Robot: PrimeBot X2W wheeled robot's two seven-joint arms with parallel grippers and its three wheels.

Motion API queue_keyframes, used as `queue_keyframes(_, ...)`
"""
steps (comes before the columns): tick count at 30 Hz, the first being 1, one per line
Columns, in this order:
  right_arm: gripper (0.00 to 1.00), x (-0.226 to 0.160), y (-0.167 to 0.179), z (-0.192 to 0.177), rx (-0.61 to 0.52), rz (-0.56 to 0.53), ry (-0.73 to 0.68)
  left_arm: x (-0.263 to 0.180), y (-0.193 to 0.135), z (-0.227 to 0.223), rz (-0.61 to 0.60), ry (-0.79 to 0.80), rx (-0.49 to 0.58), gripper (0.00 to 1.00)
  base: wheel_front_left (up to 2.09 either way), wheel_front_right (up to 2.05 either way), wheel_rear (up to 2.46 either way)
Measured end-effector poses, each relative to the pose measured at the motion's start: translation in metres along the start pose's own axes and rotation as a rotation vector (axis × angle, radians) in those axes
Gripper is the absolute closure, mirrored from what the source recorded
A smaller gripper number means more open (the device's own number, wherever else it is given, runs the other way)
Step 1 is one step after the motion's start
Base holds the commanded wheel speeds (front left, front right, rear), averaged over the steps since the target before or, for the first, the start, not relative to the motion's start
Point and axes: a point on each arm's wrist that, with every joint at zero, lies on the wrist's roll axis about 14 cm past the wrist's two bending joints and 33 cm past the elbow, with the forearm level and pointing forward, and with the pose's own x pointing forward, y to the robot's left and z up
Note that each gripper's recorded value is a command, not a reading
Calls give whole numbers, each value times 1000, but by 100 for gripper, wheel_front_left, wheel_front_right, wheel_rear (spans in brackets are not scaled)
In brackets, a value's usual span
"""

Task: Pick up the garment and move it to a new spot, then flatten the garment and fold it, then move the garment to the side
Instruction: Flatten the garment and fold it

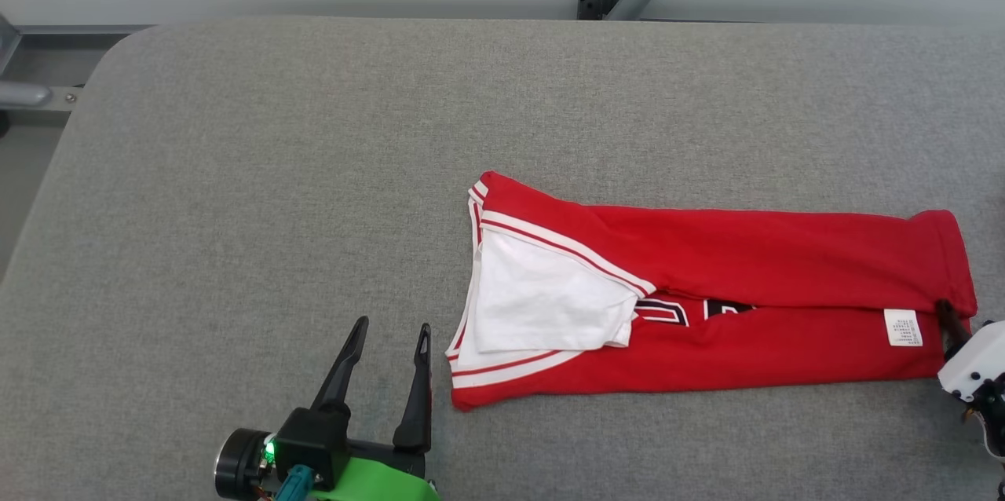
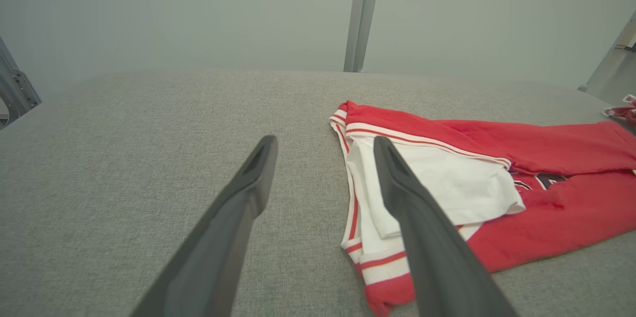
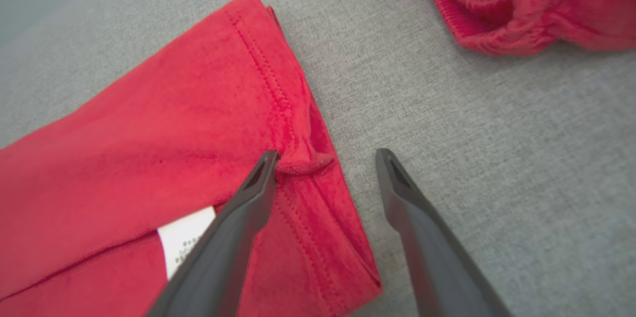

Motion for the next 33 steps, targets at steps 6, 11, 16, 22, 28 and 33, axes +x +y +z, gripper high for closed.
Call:
queue_keyframes(6, 100, 1, 8, -2, -16, 19, 15, 3, -2, 0, -15, -3, -1, 0, 0, 0, 0)
queue_keyframes(11, 100, -2, 4, 10, -22, 18, -21, 5, -7, 0, -39, -2, 6, 0, 0, 0, 0)
queue_keyframes(16, 100, -7, -9, 31, -53, 3, -67, 7, -13, -2, -63, 2, 7, 0, 0, 0, 0)
queue_keyframes(22, 100, -9, -1, 52, -77, 41, -96, 10, -18, -4, -86, 7, 7, 0, 0, 0, 0)
queue_keyframes(28, 100, -16, 44, 76, -79, 185, -119, 8, -23, -5, -102, 9, 6, 0, 0, 0, 0)
queue_keyframes(33, 100, -26, 99, 90, -112, 342, -130, 3, -21, -2, -90, 0, -1, 0, 0, 0, 0)
